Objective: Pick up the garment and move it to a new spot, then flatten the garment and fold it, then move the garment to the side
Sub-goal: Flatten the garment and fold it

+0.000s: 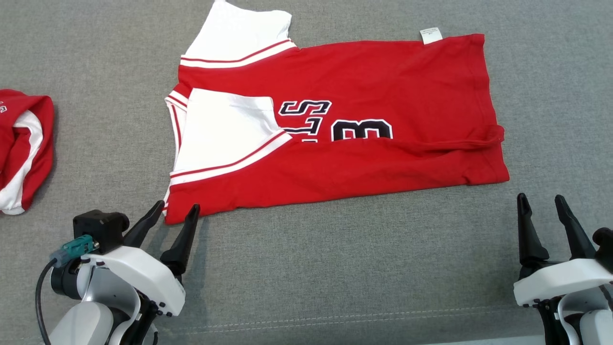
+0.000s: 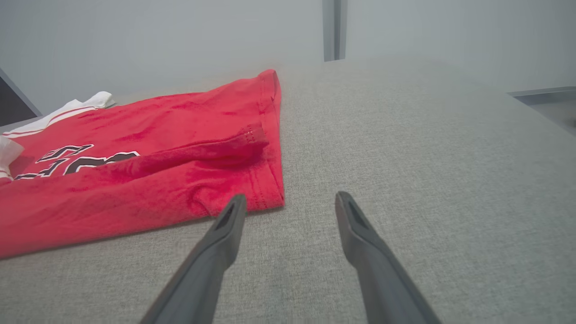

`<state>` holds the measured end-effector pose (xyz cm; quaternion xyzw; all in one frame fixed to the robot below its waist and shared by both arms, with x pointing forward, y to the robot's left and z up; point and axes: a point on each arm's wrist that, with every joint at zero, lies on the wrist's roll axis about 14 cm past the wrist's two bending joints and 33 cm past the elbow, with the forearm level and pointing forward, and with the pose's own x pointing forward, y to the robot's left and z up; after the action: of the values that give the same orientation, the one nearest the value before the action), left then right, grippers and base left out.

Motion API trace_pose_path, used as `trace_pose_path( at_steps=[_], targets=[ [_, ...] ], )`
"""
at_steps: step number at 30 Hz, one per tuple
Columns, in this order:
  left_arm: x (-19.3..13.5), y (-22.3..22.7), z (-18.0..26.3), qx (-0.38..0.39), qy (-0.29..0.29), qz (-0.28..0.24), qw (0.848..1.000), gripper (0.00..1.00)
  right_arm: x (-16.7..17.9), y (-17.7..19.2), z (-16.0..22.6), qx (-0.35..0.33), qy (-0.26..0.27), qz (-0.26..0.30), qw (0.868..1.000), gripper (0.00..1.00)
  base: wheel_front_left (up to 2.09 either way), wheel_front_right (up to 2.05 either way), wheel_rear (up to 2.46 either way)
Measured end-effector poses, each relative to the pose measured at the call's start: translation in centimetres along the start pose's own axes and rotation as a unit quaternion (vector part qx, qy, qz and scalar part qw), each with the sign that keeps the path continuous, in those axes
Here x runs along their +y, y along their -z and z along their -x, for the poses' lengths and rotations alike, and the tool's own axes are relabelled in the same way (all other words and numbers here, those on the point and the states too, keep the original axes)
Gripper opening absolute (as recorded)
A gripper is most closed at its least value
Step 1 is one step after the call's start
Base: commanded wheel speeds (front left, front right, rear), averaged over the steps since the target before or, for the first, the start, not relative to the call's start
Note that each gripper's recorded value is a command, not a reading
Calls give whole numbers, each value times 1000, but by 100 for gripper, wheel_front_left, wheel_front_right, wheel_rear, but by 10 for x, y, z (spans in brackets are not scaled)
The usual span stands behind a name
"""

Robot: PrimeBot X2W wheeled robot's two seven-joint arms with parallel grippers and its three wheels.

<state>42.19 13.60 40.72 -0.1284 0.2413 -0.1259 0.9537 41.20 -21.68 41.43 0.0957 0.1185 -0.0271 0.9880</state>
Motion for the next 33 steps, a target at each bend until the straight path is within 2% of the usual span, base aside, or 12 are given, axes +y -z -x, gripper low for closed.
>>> trace_pose_path(
  at_steps=[10, 21, 27, 31, 32, 33],
  targets=[
    [-2, 12, -3, 32, 3, -6, 999, 100, 6, 2, -11, 10, -11, 7, 1000, 100, 0, 0, 0],
    [11, 13, -35, 60, -7, -17, 998, 100, 15, 16, -55, 80, -56, 52, 994, 100, 0, 0, 0],
    [20, 24, -42, 84, -15, -16, 996, 100, 22, 36, -65, 123, -75, 52, 988, 100, 0, 0, 0],
    [16, 28, -44, 98, 0, -4, 995, 100, 27, 39, -69, 137, -84, 46, 986, 100, 0, 0, 0],
    [15, 28, -44, 101, 6, -2, 995, 89, 26, 39, -70, 139, -84, 45, 986, 60, 0, 0, 0],
    [12, 28, -44, 104, 13, 5, 995, 43, 26, 39, -70, 139, -85, 44, 986, 22, 0, 0, 0]
  ],
)
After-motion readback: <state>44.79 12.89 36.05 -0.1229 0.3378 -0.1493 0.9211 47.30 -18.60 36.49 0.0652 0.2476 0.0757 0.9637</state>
